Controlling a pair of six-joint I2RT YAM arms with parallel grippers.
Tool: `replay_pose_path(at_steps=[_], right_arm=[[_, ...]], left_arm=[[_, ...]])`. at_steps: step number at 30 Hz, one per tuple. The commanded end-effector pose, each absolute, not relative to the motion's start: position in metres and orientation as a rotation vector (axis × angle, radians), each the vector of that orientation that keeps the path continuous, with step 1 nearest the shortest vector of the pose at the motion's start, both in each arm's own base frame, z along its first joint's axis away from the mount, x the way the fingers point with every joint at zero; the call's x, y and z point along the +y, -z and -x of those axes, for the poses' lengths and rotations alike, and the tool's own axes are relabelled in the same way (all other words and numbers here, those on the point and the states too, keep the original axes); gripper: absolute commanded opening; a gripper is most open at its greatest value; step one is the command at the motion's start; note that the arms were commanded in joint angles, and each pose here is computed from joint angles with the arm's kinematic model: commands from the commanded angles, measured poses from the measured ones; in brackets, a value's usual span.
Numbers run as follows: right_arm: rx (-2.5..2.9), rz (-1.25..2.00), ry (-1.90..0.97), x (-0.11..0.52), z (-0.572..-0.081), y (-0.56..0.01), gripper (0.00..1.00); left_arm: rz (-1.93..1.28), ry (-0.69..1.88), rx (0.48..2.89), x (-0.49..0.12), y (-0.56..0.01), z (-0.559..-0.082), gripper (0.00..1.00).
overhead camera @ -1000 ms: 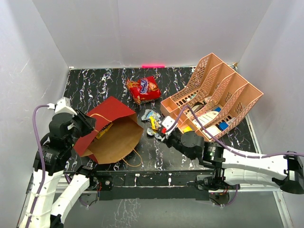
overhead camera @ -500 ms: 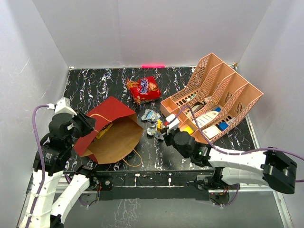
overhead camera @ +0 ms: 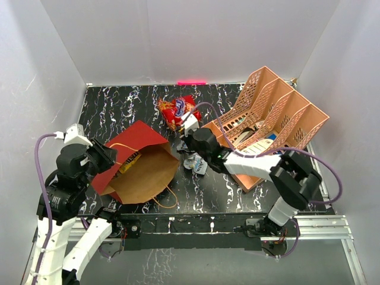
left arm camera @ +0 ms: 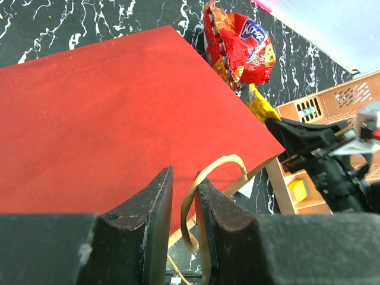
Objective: Take the snacks out of the paper bag
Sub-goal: Place the snack at the center of the board.
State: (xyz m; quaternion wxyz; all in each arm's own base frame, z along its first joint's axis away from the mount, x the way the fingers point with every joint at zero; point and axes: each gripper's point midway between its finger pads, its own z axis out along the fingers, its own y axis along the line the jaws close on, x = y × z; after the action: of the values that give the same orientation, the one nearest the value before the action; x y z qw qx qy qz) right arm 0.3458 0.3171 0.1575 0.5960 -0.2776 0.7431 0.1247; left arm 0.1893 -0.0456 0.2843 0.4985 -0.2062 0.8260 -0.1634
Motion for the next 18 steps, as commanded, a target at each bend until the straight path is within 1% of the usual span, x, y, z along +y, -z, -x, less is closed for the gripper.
replay_pose_path(at_steps=[1,5,9,13,17,18], right_arm=[[1.647,0.694,-0.197,0.335,-0.376,-0.177,0.07],[1.661,0.74,-0.149,0.342,-0.388,-0.168,0.07],[1.725,0.842,-0.08,0.347,-0.393,-0.132,0.07],[1.771,0.859,0.001,0.34,-0.398,-0.113,0.07],[1.779,0.886,-0.031,0.342,-0.393,-0.106,0.08],[1.777,0.892,-0.052,0.344,-0.39,-0.107,0.11]], left_arm=[[0.483,0.387,1.969,-0.042,-0.298,-0.184,0.21],[0.482,0.379,1.963,-0.04,-0.301,-0.183,0.21],[0.481,0.378,1.958,-0.04,-0.302,-0.183,0.22],[0.475,0.383,1.959,-0.041,-0.304,-0.185,0.22],[0.473,0.384,1.958,-0.041,-0.304,-0.185,0.22],[0.474,0.382,1.962,-0.042,-0.303,-0.186,0.22]])
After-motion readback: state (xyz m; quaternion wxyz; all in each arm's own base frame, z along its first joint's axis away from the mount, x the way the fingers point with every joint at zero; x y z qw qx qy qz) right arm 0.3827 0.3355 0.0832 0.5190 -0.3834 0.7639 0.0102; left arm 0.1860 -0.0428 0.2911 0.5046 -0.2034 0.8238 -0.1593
